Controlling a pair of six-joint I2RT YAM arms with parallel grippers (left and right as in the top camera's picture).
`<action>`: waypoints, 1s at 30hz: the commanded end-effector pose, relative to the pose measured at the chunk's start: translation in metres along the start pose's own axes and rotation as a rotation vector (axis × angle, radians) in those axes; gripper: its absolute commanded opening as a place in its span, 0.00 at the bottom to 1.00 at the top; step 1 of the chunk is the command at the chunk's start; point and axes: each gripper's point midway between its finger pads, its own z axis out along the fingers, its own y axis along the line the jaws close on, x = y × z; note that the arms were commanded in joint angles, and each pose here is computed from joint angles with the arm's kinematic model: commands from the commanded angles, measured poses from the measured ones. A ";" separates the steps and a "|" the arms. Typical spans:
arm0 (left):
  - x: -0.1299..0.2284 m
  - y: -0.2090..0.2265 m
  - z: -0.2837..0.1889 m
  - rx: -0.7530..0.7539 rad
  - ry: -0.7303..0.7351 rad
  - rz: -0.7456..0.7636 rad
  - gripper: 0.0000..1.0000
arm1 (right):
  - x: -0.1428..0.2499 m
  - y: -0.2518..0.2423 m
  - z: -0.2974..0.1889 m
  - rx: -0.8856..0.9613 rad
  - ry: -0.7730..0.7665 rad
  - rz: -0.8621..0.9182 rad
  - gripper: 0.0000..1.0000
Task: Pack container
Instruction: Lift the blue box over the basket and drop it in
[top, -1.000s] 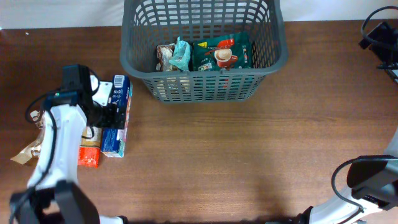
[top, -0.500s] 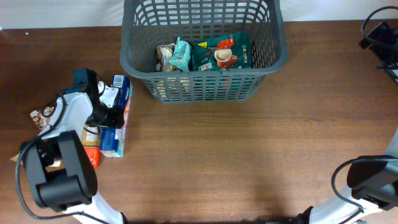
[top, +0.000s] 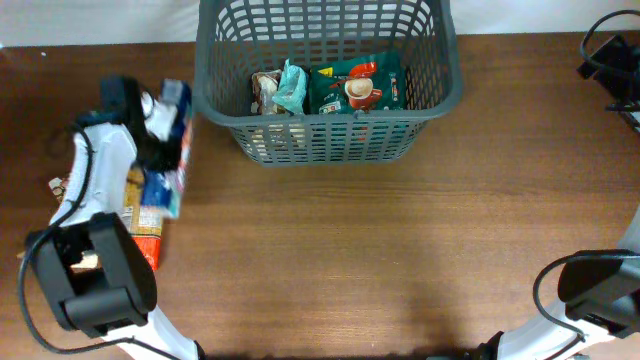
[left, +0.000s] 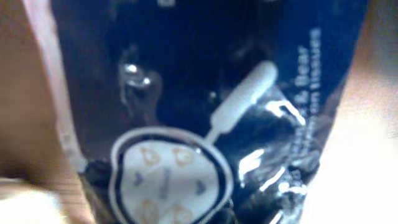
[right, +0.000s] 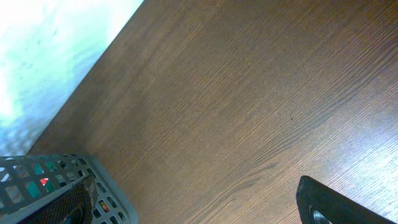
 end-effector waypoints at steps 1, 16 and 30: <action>-0.055 0.037 -0.104 -0.200 -0.238 -0.011 0.02 | 0.001 0.000 -0.003 -0.004 -0.004 0.004 0.99; -0.116 -0.108 -0.327 -0.457 -0.775 1.049 0.02 | 0.001 0.000 -0.003 -0.004 -0.004 0.004 0.99; -0.201 -0.243 -0.242 -0.531 -0.836 1.388 0.02 | 0.001 0.000 -0.003 -0.004 -0.004 0.004 0.99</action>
